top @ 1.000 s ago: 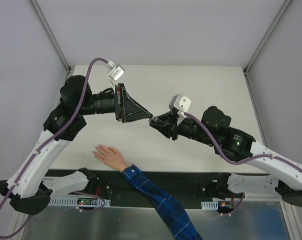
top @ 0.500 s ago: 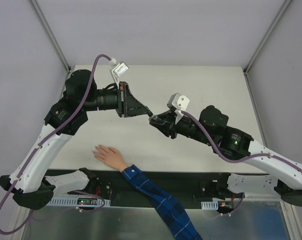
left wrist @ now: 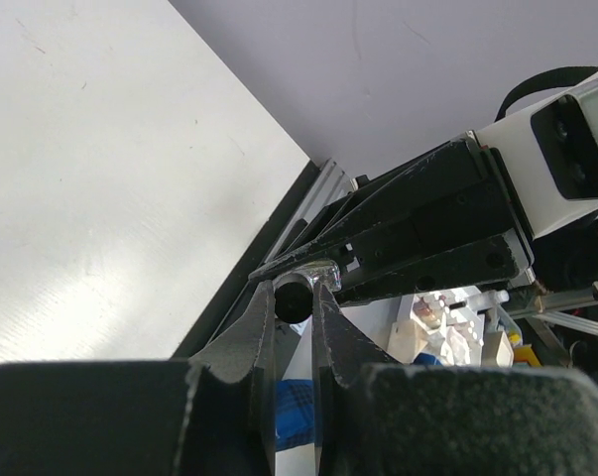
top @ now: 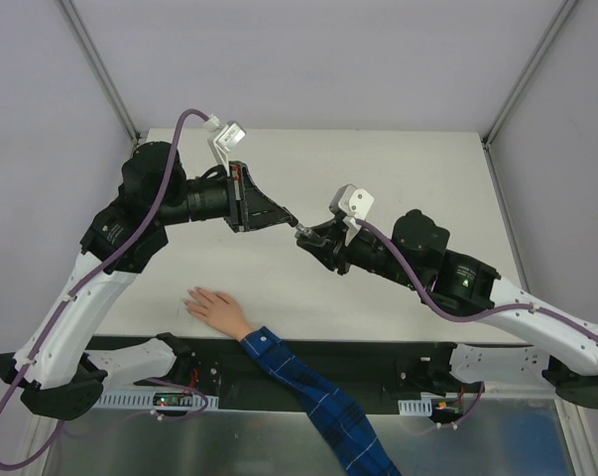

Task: Paint the nails

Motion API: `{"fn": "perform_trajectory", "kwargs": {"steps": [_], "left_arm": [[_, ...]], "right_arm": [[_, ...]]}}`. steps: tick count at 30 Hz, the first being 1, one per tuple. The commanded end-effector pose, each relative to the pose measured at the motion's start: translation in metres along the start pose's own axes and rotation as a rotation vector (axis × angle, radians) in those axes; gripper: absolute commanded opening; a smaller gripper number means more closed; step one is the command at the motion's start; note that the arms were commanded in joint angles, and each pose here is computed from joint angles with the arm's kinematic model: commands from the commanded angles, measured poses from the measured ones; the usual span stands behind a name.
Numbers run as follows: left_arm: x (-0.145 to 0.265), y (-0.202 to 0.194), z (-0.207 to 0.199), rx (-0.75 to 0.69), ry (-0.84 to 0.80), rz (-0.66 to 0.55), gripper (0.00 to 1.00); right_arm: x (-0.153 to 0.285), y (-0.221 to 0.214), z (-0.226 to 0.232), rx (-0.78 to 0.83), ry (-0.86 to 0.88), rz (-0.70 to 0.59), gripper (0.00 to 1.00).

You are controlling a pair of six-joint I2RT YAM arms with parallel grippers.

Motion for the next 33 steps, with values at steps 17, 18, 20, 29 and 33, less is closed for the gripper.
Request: {"fn": "perform_trajectory", "kwargs": {"steps": [17, 18, 20, 29, 33], "left_arm": [[0.013, 0.019, -0.017, -0.06, -0.031, -0.08, 0.0], [0.013, 0.019, -0.018, -0.06, -0.033, -0.082, 0.0], [0.013, 0.019, -0.018, -0.059, -0.035, -0.081, 0.0], [0.016, 0.02, -0.021, -0.065, -0.043, -0.086, 0.0], [0.017, 0.02, -0.022, -0.07, -0.045, -0.088, 0.0]], "right_arm": [[-0.001, 0.026, 0.004, -0.02, 0.014, -0.084, 0.0], [-0.001, 0.027, 0.004, -0.02, 0.014, -0.084, 0.0], [-0.002, 0.027, 0.004, -0.02, 0.014, -0.085, 0.0], [-0.001, 0.026, 0.003, -0.02, 0.011, -0.084, 0.0], [-0.001, 0.025, 0.003, -0.02, 0.008, -0.083, 0.0]]}}
Point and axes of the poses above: each gripper's point midway between its finger pads, its own x axis back along the fingers, its own z axis along the line the jaws close on, y = z × x, the point moved 3 cm from there along x, back along the fingers, and after that the axes turned 8 degrees about -x, right-handed, at the moved point
